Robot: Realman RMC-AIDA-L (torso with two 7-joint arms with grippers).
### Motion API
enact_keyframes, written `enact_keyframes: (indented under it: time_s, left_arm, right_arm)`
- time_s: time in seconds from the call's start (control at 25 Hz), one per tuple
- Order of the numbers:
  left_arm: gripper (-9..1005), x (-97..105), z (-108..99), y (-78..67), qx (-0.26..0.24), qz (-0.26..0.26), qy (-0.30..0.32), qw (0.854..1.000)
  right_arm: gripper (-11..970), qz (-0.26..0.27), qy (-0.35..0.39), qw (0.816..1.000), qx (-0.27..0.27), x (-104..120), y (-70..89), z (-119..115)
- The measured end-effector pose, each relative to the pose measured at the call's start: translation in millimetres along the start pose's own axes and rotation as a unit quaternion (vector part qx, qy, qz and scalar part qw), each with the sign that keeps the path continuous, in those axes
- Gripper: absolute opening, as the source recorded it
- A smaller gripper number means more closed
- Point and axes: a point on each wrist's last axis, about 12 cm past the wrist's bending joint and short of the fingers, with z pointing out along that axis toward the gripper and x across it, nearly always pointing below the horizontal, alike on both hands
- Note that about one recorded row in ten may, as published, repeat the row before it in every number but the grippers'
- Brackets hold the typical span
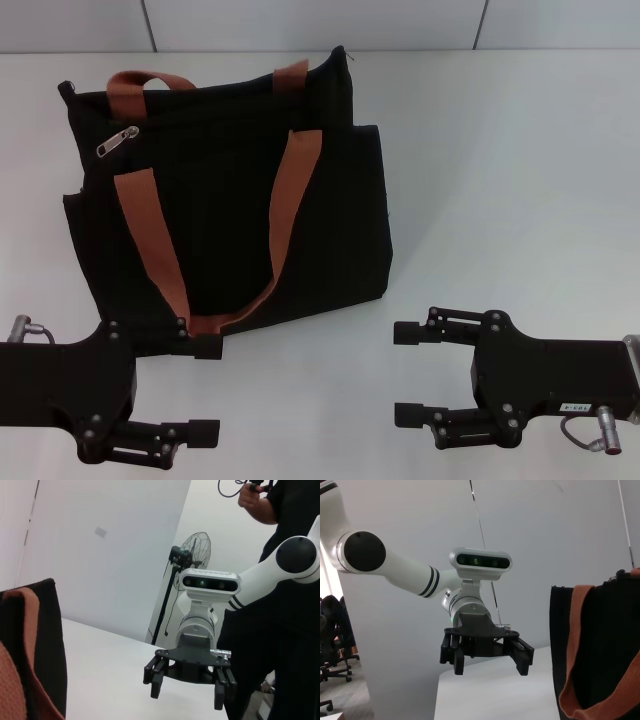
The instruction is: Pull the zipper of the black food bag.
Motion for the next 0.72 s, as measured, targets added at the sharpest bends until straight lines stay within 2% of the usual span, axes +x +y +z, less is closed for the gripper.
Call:
enact_keyframes:
  time_s: [0.72]
  left_arm:
    - [791,0.6,-0.5,-1.3,0.001,-0.001,-0.002,1.0]
  right_arm:
    - [777,0.0,0.0,1.0,0.0,-0.1,-0.1,0.1]
